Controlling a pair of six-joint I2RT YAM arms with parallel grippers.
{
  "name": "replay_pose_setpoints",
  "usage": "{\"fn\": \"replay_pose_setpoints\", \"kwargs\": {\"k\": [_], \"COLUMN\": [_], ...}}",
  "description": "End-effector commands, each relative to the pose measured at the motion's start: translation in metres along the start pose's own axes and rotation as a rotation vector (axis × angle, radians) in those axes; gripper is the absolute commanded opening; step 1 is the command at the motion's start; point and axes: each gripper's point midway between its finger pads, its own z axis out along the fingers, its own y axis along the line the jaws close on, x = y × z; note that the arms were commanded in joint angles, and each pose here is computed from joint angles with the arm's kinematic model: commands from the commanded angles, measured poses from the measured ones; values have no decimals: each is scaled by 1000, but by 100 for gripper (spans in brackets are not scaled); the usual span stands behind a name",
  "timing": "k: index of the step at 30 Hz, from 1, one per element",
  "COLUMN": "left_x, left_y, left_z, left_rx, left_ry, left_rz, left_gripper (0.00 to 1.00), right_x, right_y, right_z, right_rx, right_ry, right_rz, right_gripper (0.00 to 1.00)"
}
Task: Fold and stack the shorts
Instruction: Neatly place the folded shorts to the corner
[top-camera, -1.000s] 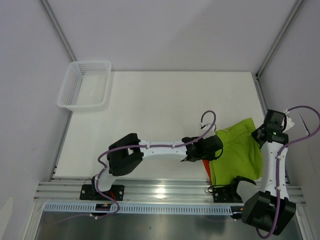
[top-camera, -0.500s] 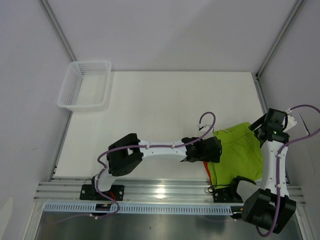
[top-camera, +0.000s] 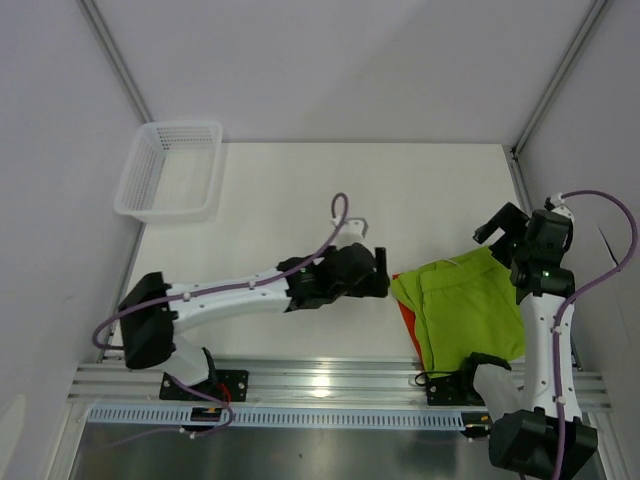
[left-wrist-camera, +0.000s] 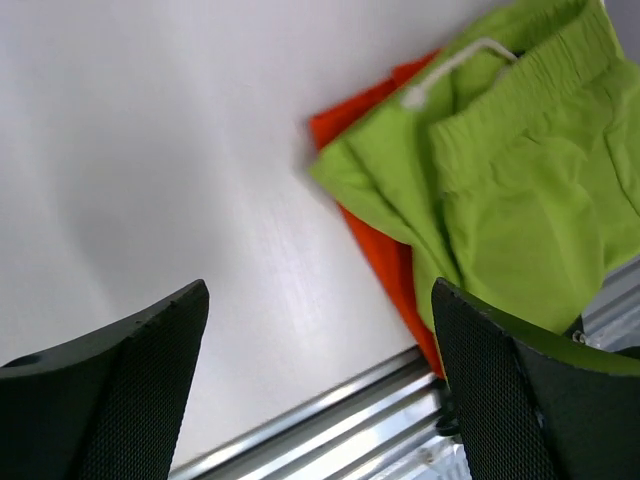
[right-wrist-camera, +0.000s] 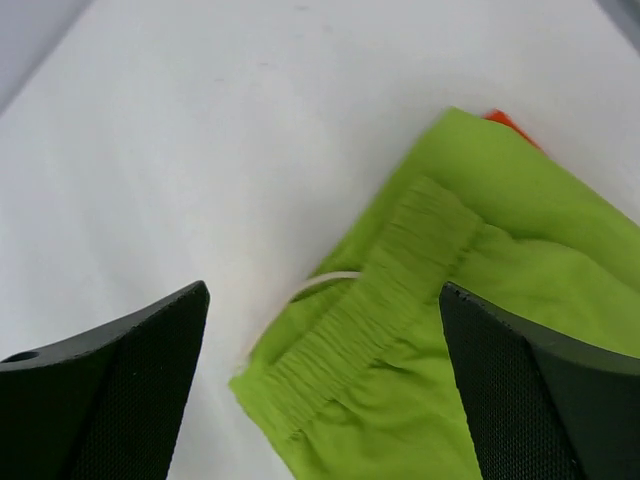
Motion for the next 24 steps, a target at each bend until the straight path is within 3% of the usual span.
{"fn": "replay_pose_setpoints", "kwargs": {"k": [1, 8, 15, 19, 24], "left_x": [-41, -87, -72, -54, -30], "left_y": [61, 164, 217, 232, 244], "left_z": [-18, -73, -103, -105, -93], "left_rx": [-59, -198, -259, -254, -240], "left_ry": [-90, -257, -379, -407, -381], "left_rz": [-24, -59, -92, -81, -32], "left_gripper": [93, 95, 98, 98, 99], "right_x": [-20, 8, 87, 139, 167], "right_y": [60, 131, 195, 187, 175], "right_z": [-14, -22, -35, -32, -32], "right_rx": [-256, -477, -680, -682, -745], "right_ry": [-93, -139, -154, -188, -233], "right_rz": [-76, -226, -476, -633, -652], "right_gripper": [99, 99, 100, 99, 99]}}
